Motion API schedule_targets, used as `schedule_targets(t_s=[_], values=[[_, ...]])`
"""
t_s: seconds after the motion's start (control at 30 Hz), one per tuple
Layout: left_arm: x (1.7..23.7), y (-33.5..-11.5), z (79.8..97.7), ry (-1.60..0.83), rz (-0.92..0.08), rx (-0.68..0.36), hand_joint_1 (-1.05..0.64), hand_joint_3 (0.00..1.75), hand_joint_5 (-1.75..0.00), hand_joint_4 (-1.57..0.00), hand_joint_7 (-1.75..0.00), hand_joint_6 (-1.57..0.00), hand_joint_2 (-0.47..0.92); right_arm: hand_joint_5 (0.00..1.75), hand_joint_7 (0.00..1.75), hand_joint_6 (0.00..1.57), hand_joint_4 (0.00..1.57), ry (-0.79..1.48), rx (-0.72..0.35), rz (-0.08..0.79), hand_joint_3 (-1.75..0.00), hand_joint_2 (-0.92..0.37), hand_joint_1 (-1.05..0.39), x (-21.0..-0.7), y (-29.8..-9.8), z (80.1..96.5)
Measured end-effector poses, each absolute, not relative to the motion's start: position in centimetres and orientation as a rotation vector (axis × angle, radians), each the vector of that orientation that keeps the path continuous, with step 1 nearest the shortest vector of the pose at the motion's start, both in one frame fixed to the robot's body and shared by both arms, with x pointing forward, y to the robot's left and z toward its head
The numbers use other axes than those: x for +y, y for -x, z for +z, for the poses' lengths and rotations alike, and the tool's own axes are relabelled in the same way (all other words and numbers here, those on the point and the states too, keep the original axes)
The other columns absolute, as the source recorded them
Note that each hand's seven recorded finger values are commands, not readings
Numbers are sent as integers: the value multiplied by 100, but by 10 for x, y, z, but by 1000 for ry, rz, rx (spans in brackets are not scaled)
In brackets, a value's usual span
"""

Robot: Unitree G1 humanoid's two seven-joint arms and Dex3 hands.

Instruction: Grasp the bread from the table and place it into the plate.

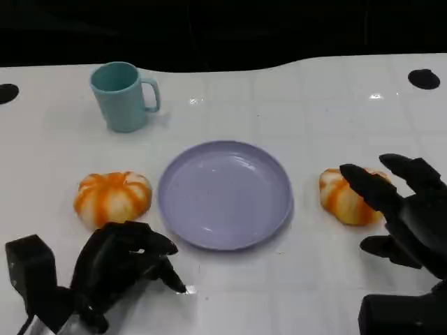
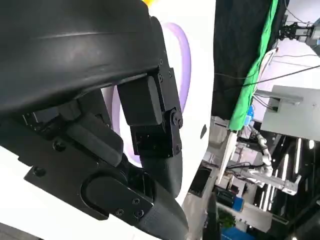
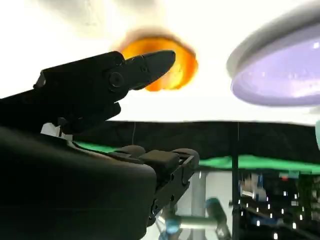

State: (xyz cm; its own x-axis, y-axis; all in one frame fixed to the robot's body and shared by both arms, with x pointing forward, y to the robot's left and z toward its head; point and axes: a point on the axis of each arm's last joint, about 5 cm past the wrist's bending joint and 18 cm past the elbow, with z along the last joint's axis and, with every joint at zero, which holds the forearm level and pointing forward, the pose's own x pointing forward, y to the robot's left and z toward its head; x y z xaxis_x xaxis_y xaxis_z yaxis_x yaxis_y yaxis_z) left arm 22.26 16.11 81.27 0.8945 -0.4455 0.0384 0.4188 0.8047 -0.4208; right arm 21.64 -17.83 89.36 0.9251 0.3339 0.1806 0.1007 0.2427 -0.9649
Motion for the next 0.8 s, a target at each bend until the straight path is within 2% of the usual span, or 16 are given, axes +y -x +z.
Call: schedule_targets(t_s=[0.37, 0.8], values=[[161, -223, 813, 436, -461, 63, -105, 0, -57, -157, -17, -157, 74, 36, 0, 17, 0, 1395, -300, 235, 0, -83, -57, -172, -243, 890], [161, -223, 813, 435, -459, 60, -105, 0, -58, -157, -17, -157, 74, 33, 0, 17, 0, 1442, -163, 318, 0, -84, -56, -167, -272, 872]])
